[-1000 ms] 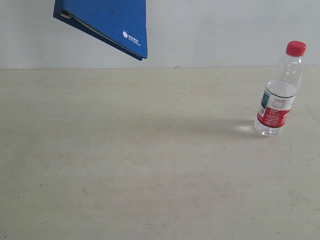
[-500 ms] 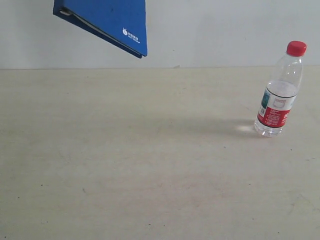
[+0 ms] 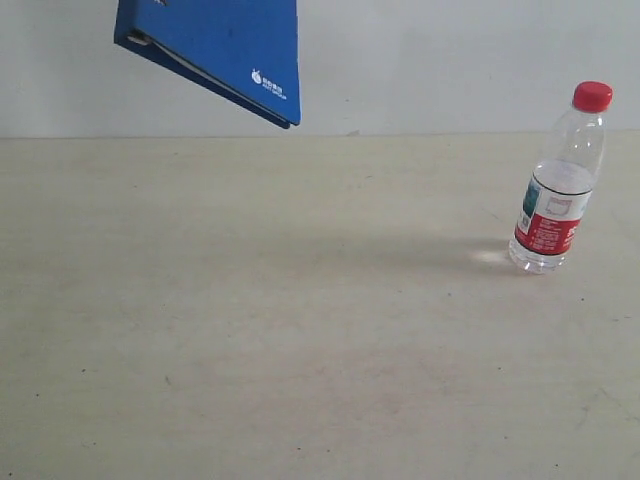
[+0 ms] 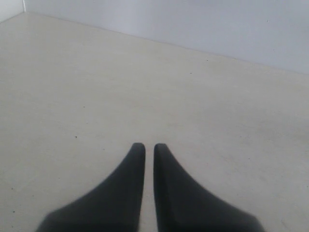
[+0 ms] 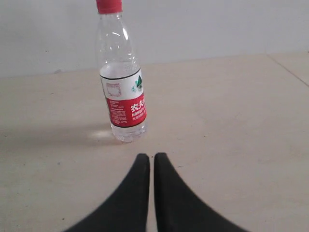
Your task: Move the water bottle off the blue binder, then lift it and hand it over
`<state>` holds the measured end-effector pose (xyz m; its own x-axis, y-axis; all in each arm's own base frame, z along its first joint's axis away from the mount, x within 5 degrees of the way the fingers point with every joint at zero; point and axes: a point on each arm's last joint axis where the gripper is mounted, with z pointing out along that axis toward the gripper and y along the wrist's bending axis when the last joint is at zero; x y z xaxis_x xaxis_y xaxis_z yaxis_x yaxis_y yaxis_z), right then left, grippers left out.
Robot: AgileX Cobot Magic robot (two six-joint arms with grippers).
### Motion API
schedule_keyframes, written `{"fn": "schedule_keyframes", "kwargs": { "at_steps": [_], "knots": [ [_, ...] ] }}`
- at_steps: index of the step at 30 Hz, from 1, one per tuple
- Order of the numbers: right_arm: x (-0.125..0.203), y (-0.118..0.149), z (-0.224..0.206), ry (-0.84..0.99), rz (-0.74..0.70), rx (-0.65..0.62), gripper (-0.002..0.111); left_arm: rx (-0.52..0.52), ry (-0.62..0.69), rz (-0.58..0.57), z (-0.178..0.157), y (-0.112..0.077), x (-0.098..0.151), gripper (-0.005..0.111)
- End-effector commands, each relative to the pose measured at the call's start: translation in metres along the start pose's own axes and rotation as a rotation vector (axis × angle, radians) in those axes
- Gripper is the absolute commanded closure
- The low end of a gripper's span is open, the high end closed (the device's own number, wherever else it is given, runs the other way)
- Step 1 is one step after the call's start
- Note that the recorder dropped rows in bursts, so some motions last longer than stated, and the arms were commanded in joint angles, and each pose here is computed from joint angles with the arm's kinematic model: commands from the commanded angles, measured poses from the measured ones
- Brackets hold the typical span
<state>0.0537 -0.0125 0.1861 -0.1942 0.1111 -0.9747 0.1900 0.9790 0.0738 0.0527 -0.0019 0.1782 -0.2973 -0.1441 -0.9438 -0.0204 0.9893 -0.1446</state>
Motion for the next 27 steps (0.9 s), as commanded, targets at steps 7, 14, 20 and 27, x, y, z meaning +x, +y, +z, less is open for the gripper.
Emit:
{"fn": "schedule_keyframes", "kwargs": {
  "at_steps": [7,14,20,27],
  "knots": [
    [-0.002,0.012,-0.001,-0.033,-0.223,-0.124,0.107,0.002,-0.009,-0.005,0.0,0.0,-0.001,0.1],
    [-0.003,0.013,-0.001,-0.048,-0.111,-0.137,0.107,0.002,-0.009,-0.005,0.0,0.0,-0.001,0.1],
    [0.006,0.013,-0.002,0.054,-0.085,-0.144,0.107,0.002,-0.009,-0.005,0.0,0.0,-0.001,0.1],
    [0.005,0.013,-0.002,0.052,-0.093,-0.142,0.107,-0.016,-0.012,-0.001,0.0,0.001,-0.001,0.1]
  ]
}}
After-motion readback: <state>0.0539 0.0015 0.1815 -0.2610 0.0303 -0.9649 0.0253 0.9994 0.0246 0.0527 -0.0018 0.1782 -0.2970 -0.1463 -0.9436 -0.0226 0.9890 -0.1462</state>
